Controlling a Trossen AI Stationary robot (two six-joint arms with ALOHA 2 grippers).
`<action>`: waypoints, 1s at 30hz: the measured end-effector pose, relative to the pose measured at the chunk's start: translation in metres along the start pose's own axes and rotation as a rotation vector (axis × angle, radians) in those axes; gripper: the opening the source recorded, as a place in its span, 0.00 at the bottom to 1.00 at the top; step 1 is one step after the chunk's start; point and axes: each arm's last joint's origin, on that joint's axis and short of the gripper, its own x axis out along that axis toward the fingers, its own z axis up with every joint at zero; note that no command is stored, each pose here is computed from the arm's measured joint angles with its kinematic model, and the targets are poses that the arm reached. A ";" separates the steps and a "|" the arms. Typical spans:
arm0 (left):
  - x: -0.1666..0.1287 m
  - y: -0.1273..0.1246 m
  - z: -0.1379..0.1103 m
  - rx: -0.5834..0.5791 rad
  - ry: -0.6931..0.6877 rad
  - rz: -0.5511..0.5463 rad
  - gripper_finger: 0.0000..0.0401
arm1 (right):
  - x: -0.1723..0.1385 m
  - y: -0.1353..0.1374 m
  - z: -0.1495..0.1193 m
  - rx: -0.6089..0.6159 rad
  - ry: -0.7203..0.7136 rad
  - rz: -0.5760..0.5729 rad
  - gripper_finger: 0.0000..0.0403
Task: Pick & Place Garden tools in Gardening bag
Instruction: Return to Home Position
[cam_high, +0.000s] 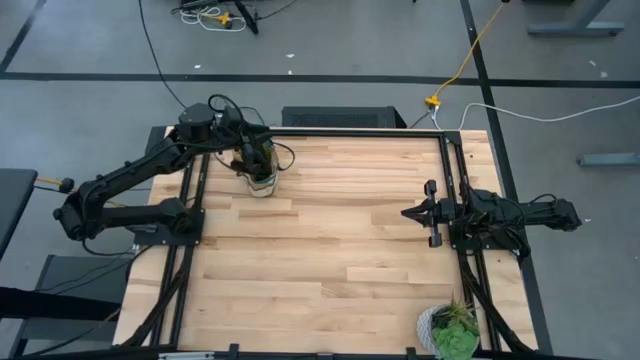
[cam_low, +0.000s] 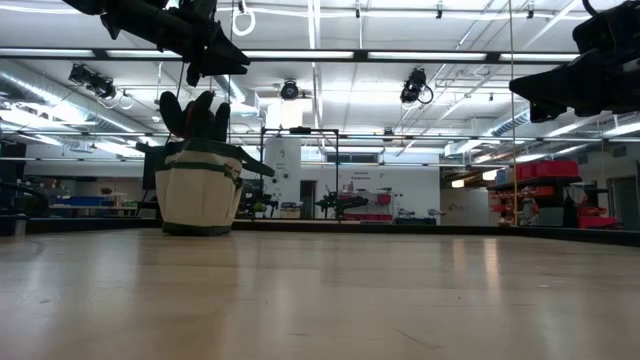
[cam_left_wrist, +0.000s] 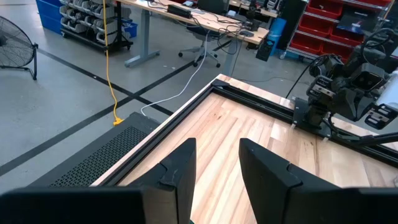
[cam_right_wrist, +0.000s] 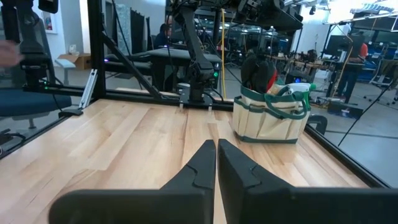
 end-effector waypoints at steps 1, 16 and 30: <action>0.000 0.000 0.000 0.000 0.000 0.000 0.32 | 0.000 0.000 0.000 0.000 0.000 0.000 0.05; -0.003 -0.017 0.002 -0.037 -0.017 -0.068 0.32 | 0.000 0.000 0.000 0.000 0.000 0.000 0.05; -0.037 -0.072 -0.002 0.151 -0.011 -0.345 0.32 | 0.000 0.000 0.000 0.000 0.000 0.001 0.05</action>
